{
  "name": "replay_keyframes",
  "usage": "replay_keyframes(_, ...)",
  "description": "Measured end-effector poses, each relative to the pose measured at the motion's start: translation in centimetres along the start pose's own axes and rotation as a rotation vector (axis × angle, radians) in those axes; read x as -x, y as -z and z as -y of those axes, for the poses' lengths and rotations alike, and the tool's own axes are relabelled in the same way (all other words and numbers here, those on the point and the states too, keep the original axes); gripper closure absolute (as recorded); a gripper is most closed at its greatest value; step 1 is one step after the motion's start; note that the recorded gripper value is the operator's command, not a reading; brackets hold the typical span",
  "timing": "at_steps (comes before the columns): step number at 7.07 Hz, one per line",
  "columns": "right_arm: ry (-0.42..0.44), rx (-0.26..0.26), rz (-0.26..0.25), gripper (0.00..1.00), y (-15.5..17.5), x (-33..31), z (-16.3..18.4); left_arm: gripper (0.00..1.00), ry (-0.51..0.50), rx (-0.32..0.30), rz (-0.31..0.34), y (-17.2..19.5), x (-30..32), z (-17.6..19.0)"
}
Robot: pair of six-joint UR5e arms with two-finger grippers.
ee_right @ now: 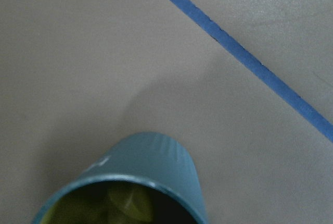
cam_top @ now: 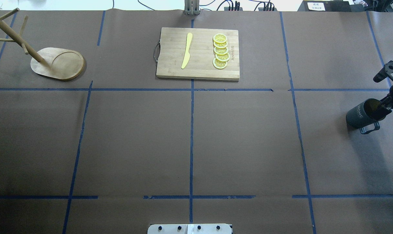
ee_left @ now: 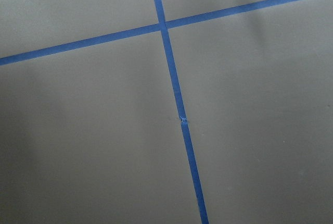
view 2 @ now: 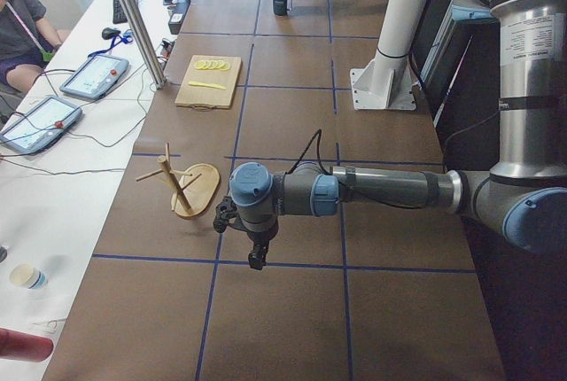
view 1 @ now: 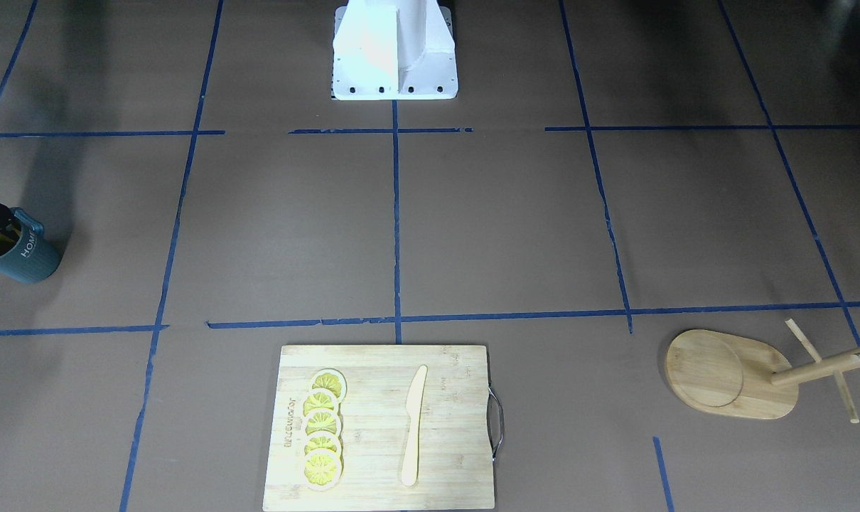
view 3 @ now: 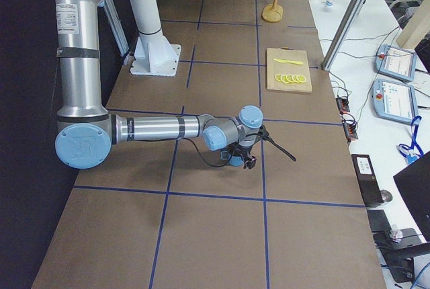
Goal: Hang cup on storage rack
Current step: 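Lower the right gripper onto the teal mug and grasp its rim, then carry the teal mug with the right gripper to the table center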
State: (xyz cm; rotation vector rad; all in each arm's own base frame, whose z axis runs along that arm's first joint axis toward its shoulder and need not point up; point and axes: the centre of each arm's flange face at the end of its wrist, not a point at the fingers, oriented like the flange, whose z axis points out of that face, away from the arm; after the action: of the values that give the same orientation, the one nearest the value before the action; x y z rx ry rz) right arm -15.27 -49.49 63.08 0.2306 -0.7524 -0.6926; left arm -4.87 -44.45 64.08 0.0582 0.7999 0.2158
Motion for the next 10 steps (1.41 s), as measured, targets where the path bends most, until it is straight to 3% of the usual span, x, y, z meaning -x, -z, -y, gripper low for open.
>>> replay_keyframes(1,0.001,0.0,0.001,0.88,0.0,0.1,0.1,0.0,0.0,0.0,0.0,0.0,0.0,0.0)
replay_keyframes(2,0.002,-0.001,0.002,0.96,0.0,0.1,0.2,0.0,0.0,-0.001,0.0,0.0,0.0,0.0)
replay_keyframes(8,-0.012,-0.016,0.001,0.97,0.8,0.2,0.9,0.0,0.0,-0.001,0.0,0.1,0.0,0.0)
replay_keyframes(9,-0.074,-0.02,-0.004,0.97,1.3,-0.3,0.8,0.0,0.0,-0.001,0.0,0.1,0.0,0.0)
replay_keyframes(10,-0.188,-0.027,-0.007,0.97,1.9,-0.7,0.7,0.0,0.0,-0.001,0.0,0.1,0.0,0.0)
